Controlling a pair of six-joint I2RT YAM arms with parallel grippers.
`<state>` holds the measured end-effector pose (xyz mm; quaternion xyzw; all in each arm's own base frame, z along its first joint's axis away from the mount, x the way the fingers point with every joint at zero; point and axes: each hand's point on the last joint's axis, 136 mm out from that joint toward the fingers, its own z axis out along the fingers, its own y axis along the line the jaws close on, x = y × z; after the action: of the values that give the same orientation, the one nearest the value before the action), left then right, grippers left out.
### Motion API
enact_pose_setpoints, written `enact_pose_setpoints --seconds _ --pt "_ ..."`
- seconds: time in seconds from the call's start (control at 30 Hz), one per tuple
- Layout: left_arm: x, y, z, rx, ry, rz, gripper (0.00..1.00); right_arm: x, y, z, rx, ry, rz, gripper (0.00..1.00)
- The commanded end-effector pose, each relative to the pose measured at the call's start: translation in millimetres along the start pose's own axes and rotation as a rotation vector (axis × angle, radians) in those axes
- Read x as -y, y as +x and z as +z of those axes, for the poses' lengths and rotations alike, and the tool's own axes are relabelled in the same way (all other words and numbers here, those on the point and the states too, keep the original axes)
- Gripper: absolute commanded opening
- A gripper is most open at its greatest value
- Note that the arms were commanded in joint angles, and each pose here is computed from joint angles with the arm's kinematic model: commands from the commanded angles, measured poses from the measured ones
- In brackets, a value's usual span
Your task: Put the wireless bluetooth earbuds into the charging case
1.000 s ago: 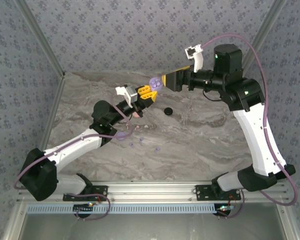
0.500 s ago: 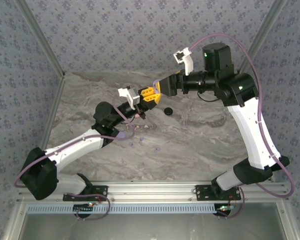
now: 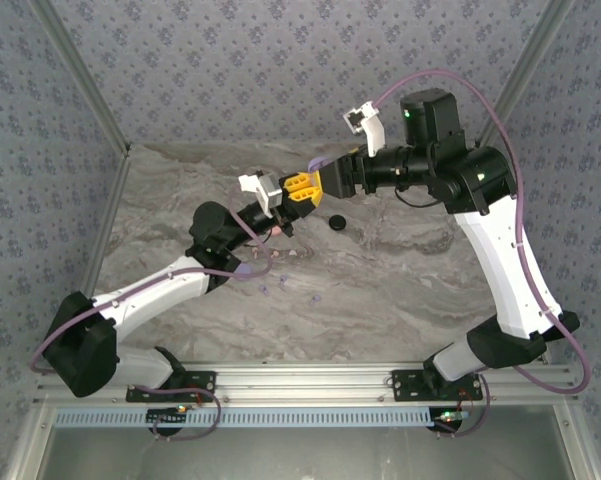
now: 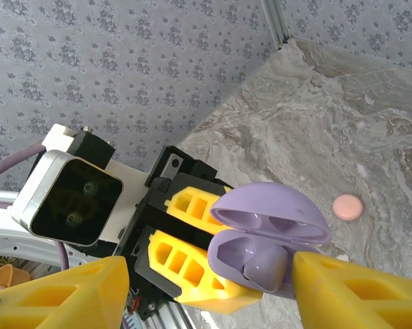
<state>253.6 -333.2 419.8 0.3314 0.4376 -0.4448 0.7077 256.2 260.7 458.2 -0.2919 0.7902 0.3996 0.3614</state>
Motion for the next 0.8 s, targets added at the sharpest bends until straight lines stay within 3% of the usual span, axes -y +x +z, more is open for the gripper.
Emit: enact_pose_setpoints --seconds 0.0,0.77 --pt "4.6 -20.6 6.0 0.061 0.027 0.026 0.0 -3.2 -0.2 -1.8 -0.005 0.004 -0.019 0.66" --pt "3.7 -15.8 9.4 0.049 0.034 0.012 0.0 -1.5 -3.6 9.9 -0.007 -0.012 -0.037 0.67"
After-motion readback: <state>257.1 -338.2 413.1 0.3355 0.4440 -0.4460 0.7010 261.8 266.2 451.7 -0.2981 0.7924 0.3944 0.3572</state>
